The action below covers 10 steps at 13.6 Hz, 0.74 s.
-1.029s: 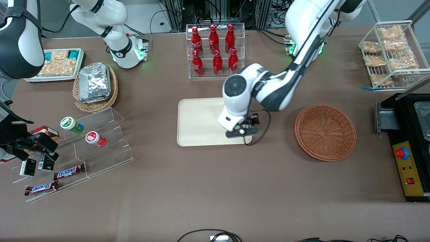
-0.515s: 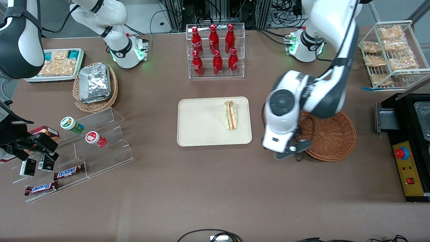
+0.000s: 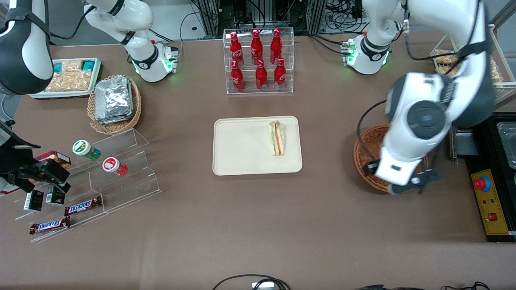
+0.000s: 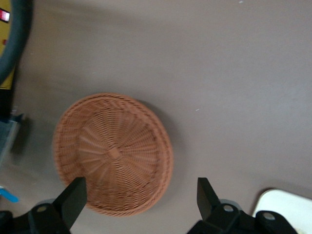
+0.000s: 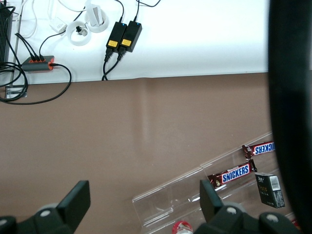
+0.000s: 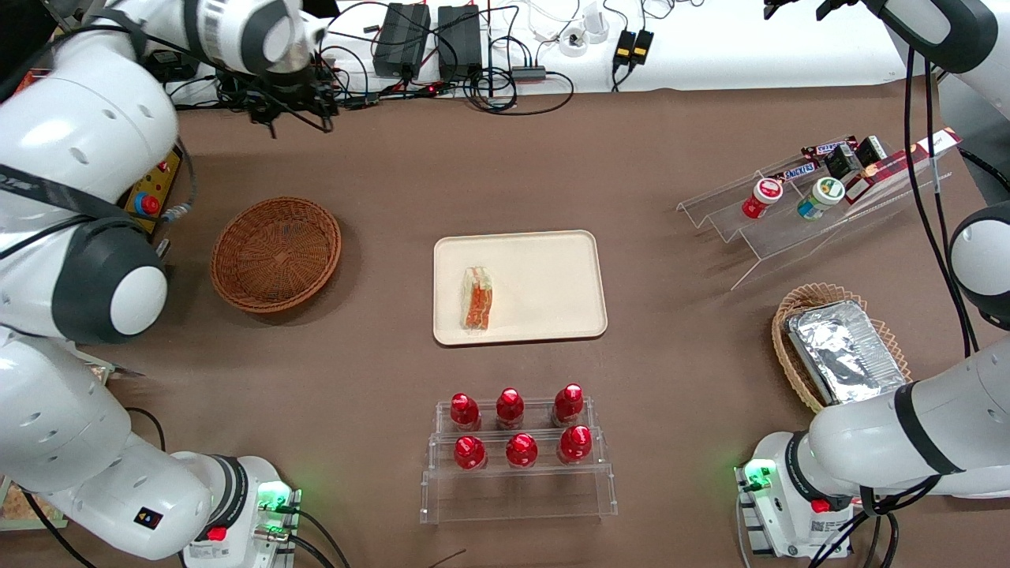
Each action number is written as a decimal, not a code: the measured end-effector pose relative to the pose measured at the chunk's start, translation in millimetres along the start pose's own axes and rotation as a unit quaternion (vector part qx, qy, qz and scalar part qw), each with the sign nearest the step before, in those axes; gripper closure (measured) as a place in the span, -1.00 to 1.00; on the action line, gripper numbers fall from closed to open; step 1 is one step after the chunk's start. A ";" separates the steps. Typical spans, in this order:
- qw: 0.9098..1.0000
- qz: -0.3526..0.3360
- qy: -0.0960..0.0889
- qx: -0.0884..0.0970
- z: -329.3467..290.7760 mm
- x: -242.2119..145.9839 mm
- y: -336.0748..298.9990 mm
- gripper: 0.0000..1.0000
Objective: Place sandwich from basket to tray
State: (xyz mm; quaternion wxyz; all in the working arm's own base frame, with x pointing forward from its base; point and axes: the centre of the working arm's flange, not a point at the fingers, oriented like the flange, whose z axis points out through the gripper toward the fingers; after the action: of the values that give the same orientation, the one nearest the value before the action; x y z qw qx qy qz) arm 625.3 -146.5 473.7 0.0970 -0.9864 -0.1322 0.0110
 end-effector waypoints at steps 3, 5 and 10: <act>1.000 0.027 -0.003 -0.005 -21.7 0.5 -33.1 -1.00; 0.999 0.036 -0.004 -0.007 -29.0 0.9 -46.3 -1.00; 0.995 0.088 -0.028 -0.040 -55.0 2.8 -131.3 -1.00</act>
State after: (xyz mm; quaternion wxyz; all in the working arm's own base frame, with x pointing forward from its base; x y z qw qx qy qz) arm 596.7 -32.0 553.2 0.0519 -0.9966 -0.0482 0.0420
